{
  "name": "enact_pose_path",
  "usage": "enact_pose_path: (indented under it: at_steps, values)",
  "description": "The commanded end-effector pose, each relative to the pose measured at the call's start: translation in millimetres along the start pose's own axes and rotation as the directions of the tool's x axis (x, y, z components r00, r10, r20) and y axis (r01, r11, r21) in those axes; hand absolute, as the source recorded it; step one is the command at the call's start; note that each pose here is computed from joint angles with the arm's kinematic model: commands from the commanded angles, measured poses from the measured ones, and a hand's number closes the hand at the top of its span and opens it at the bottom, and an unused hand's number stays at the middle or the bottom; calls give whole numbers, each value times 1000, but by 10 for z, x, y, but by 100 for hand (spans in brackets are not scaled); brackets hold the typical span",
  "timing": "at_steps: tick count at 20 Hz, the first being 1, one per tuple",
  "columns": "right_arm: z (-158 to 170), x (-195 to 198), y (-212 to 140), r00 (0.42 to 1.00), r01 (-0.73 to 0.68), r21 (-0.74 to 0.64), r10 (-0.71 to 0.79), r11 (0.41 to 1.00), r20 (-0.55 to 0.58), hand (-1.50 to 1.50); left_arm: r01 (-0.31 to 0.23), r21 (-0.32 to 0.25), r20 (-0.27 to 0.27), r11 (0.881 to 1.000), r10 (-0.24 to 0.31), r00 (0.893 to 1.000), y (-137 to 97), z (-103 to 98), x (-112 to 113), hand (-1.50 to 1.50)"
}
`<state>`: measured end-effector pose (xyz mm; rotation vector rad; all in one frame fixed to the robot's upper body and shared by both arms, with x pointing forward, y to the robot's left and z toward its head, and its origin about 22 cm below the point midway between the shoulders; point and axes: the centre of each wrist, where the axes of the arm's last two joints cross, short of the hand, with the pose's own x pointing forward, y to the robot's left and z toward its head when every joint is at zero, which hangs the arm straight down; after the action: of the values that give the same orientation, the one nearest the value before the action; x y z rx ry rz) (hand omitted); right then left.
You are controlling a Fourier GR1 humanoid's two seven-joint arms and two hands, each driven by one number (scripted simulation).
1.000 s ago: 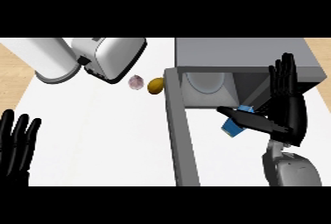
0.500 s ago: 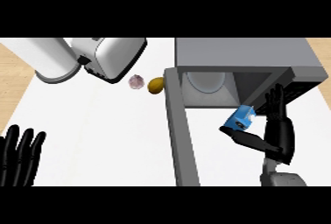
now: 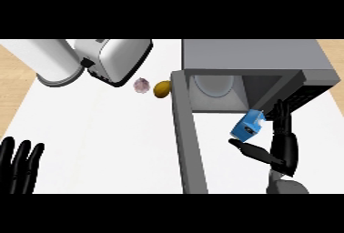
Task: Pick up the milk, place it into the microwave and close the microwave
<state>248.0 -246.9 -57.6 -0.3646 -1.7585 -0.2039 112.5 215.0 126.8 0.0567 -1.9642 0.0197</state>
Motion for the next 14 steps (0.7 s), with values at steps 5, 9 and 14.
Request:
enact_pose_path:
  at_steps: [5,9,14]
  values:
    - [-155,-309,-13,998,56,-17,-56,998,-26,-150,-9,7,-3,1000,9,1000,114,30,-90,-150]
    - [148,-701,-230,997,60,-34,-62,998,-44,-150,12,9,3,1000,-12,1000,-26,54,-109,-150]
    - [16,-809,-366,998,46,-18,-47,999,-51,-150,14,-3,-7,1000,-14,1000,-39,34,-175,-150]
